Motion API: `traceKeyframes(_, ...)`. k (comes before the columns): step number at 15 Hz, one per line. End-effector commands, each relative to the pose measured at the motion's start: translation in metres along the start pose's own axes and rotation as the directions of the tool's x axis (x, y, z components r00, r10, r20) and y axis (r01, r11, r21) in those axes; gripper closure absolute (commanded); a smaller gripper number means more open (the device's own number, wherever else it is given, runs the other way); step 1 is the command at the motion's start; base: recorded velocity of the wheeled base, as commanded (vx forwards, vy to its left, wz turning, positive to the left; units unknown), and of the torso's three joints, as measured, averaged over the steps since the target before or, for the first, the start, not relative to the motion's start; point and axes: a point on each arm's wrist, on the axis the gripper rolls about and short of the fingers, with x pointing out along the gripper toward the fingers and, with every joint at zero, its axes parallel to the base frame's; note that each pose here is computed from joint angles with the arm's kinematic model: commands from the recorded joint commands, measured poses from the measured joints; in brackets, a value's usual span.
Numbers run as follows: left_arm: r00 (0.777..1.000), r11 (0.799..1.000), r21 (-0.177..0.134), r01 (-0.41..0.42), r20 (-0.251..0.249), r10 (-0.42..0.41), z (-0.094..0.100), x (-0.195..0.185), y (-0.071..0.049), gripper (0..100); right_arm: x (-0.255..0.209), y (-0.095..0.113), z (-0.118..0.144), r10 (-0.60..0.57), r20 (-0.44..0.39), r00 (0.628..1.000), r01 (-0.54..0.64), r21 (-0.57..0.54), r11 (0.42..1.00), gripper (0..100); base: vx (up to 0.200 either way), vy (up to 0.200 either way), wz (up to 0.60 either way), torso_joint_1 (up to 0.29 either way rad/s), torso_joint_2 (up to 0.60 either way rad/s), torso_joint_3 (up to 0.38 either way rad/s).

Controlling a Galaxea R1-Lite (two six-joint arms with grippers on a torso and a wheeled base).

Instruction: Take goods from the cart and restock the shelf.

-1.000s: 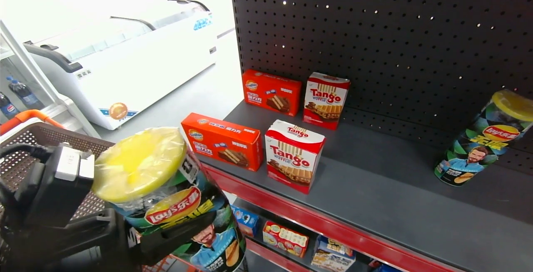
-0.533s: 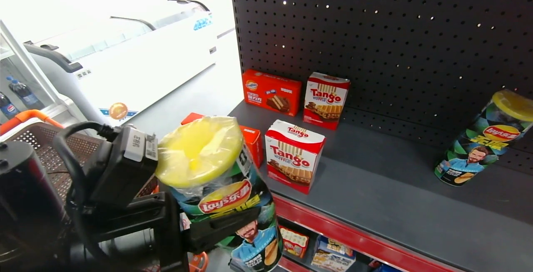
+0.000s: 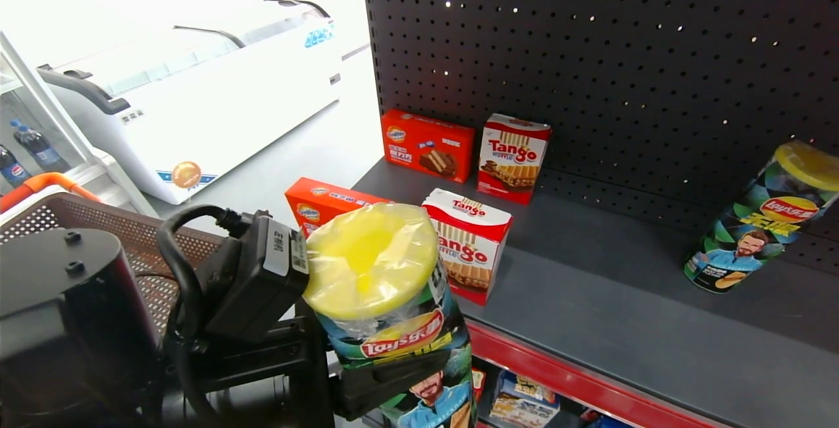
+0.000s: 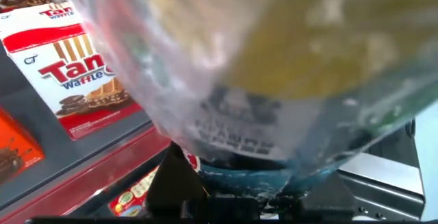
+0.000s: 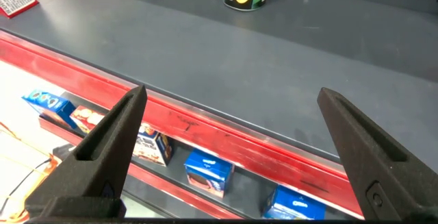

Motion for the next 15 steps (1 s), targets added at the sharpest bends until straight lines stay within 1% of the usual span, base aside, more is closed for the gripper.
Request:
traceKeyframes(1, 1.0, 1.0, -0.004, 0.003, -0.008, -0.003, -0.0023, -0.0004, -0.0009, 100, 0.0001, 0.0, 0.0, -0.001, -0.001, 1.0, 0.001, 0.0, 1.0, 0, 0.0, 0.0, 0.0, 0.0, 0.0, 0.0)
traceKeyframes(11, 1.0, 1.0, -0.005, -0.001, -0.011, 0.001, -0.0034, -0.0017, -0.0008, 100, 0.0001, 0.0, 0.0, 0.0, -0.001, 1.0, 0.0, 0.0, 1.0, 0, 0.0, 0.0, -0.6, 0.002, 0.0, 0.002)
traceKeyframes(15, 1.0, 1.0, -0.008, -0.007, -0.015, 0.007, -0.0047, -0.0025, 0.0003, 100, 0.0001, 0.0, 0.0, -0.001, -0.001, 1.0, 0.001, 0.0, 1.0, 0, 0.0, 0.0, 0.0, 0.0, 0.0, 0.0)
